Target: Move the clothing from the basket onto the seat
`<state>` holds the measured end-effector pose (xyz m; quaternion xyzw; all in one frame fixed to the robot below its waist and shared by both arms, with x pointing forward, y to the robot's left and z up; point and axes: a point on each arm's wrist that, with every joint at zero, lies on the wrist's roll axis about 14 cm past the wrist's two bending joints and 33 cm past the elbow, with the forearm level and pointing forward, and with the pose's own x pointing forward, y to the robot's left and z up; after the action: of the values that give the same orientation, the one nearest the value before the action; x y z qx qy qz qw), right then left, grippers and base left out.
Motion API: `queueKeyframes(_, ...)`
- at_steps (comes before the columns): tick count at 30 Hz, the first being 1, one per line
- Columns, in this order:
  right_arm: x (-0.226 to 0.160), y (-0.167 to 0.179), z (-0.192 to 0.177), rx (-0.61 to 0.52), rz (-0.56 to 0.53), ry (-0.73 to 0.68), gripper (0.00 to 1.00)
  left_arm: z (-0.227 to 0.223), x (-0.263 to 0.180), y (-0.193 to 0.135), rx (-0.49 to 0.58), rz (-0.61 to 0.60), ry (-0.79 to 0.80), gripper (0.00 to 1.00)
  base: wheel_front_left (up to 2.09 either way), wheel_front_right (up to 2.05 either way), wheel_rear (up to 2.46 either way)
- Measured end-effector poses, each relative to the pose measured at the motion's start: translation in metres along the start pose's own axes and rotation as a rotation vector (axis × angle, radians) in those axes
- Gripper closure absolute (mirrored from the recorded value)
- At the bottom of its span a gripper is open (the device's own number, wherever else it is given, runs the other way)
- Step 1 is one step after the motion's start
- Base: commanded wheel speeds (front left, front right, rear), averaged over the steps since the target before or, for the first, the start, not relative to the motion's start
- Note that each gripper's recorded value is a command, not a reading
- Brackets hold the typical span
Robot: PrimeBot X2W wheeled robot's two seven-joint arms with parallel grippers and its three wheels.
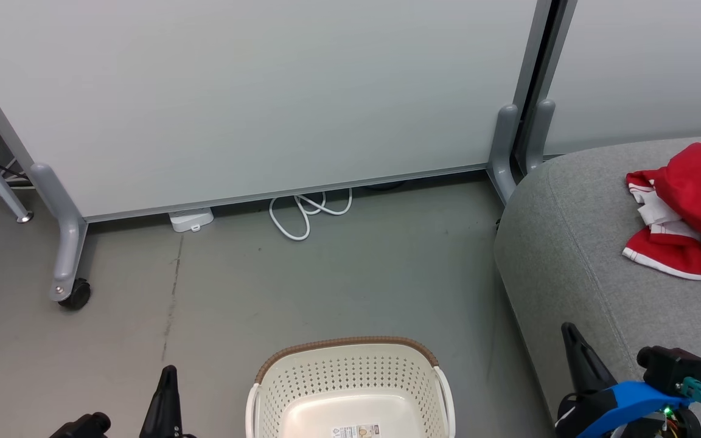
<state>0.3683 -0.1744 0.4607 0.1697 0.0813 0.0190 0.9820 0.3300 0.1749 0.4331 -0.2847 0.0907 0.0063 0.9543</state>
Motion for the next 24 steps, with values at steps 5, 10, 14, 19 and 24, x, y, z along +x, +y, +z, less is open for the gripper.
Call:
queueKeyframes(5,0.001,-0.002,0.003,0.091,-0.008,-0.009,1.00,0.005,0.003,0.001,-0.072,0.010,-0.010,1.00,0.00,0.00,0.00)
queueKeyframes(10,0.001,-0.003,0.005,0.177,-0.013,-0.014,1.00,0.010,0.006,0.002,-0.138,0.019,-0.017,1.00,0.00,0.00,0.00)
queueKeyframes(14,0.001,-0.004,0.007,0.241,-0.017,-0.020,1.00,0.014,0.009,0.001,-0.190,0.018,-0.025,1.00,0.00,0.00,0.00)
queueKeyframes(19,0.002,-0.005,0.010,0.316,-0.019,-0.029,1.00,0.018,0.012,0.001,-0.253,0.021,-0.031,1.00,0.00,0.00,0.00)
queueKeyframes(24,0.002,-0.006,0.012,0.390,-0.021,-0.036,1.00,0.024,0.015,0.001,-0.312,0.020,-0.043,1.00,0.00,0.00,0.00)
